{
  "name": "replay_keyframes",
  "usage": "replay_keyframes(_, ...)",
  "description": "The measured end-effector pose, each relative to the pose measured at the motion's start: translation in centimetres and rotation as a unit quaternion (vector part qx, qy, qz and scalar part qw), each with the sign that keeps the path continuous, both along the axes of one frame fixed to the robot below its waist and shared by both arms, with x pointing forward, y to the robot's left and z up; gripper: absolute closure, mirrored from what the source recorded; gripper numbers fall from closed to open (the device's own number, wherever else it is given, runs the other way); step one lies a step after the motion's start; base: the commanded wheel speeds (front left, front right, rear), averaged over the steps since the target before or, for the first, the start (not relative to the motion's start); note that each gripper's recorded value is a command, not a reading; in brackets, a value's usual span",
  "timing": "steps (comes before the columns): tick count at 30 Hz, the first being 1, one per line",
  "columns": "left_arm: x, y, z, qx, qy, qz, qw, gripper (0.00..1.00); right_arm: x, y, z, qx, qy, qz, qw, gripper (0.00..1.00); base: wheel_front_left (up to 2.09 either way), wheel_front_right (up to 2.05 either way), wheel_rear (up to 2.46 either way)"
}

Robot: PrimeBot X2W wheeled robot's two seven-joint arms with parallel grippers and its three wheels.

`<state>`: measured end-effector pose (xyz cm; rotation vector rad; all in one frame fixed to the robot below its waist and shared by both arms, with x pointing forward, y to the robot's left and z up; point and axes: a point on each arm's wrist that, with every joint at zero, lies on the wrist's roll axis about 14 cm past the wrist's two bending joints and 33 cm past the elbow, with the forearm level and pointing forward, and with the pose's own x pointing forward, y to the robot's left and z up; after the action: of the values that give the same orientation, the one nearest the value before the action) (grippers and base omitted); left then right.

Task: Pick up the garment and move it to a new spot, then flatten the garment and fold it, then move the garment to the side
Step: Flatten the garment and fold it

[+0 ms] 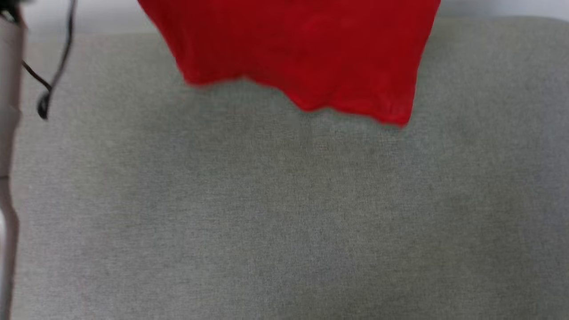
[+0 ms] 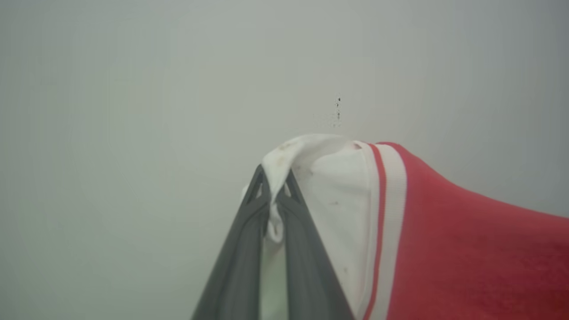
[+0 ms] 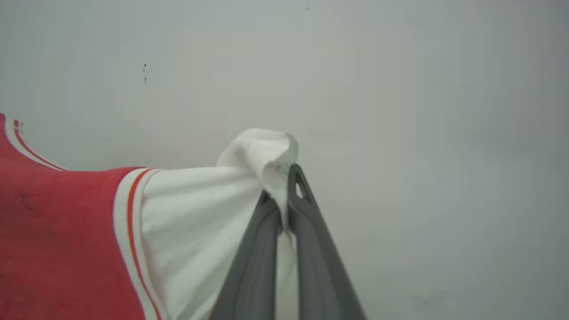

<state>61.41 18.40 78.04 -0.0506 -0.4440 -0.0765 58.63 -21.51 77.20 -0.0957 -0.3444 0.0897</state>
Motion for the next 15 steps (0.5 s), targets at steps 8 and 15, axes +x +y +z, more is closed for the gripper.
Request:
replay_keyframes(8,5.0,0.1,0.5,-0.014,-0.034,-0.004,0.999,1.0,5.1,0.6,2.2,-0.019,-0.052,0.005,0.998,1.0,0.0,0.0,0.0)
replay_keyframes(15,9.2,0.0,-5.9,-0.018,0.006,-0.009,1.0,1.0,9.7,1.6,-1.7,-0.03,-0.037,0.015,0.999,1.0,0.0,0.0,0.0)
